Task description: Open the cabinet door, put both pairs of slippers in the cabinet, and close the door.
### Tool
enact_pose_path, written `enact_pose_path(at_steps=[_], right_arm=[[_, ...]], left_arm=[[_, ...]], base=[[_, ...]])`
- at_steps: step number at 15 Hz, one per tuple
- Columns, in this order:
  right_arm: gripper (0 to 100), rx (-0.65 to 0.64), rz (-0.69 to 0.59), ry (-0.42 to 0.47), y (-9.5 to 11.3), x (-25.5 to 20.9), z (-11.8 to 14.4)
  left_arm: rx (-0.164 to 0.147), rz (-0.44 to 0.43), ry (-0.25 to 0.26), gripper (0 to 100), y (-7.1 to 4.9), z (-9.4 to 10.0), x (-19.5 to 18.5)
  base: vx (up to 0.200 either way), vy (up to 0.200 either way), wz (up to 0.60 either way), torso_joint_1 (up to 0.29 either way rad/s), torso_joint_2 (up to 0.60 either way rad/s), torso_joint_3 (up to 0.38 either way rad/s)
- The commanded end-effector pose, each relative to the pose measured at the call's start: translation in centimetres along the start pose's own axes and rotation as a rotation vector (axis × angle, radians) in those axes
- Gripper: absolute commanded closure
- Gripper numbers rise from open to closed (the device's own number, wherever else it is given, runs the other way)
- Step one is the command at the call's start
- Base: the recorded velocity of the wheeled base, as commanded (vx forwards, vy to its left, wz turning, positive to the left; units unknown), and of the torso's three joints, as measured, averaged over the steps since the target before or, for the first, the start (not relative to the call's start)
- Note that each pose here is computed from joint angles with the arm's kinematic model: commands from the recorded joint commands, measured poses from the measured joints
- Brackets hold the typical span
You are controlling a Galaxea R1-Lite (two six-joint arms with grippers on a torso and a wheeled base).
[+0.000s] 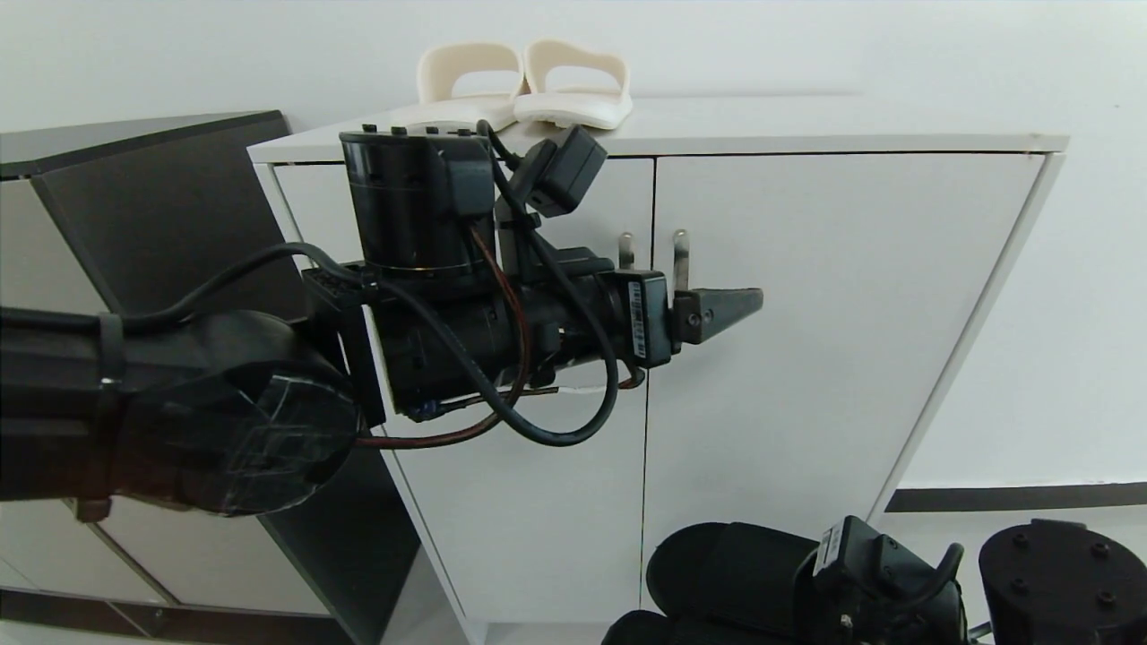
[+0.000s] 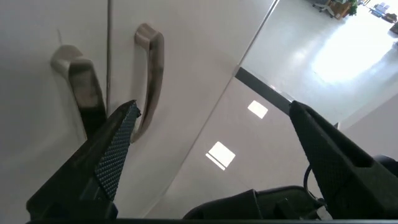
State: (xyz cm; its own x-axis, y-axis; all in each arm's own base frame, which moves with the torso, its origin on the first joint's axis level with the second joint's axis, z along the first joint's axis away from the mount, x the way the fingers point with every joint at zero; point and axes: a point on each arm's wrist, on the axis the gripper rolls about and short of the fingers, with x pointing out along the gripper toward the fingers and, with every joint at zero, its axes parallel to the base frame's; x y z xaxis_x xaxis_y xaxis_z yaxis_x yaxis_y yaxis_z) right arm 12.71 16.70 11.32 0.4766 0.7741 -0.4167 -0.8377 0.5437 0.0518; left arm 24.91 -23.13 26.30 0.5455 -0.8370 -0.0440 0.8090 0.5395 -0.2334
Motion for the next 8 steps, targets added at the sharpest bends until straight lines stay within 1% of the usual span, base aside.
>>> enact_pose_path(at_steps=[1,4,6,7,8], right_arm=[[100,-0.001,0.0,-0.001,0.0,0.0,0.02],[100,0.0,0.002,-0.001,0.03,0.04,0.04],[100,0.0,0.003,0.001,0.04,-0.01,-0.03],[100,0.001,0.003,0.002,0.04,-0.01,-0.04],[100,0.001,0.005,0.002,0.04,-0.01,-0.04]], left_arm=[[-0.003,0.002,0.012,0,0.27,-0.48,1.04],[-0.003,-0.014,0.019,0,-0.11,-0.81,1.7],[-0.003,-0.015,0.019,0,-0.13,-0.81,1.65],[-0.001,-0.016,0.018,100,-0.15,-0.76,1.61],[-0.001,-0.016,0.018,100,-0.15,-0.76,1.61]], base=[[0.0,0.0,0.0,0.0,0.0,0.0],[0.0,0.0,0.0,0.0,0.0,0.0],[0.0,0.0,0.0,0.0,0.0,0.0],[0.0,0.0,0.0,0.0,0.0,0.0],[0.0,0.0,0.0,0.0,0.0,0.0]])
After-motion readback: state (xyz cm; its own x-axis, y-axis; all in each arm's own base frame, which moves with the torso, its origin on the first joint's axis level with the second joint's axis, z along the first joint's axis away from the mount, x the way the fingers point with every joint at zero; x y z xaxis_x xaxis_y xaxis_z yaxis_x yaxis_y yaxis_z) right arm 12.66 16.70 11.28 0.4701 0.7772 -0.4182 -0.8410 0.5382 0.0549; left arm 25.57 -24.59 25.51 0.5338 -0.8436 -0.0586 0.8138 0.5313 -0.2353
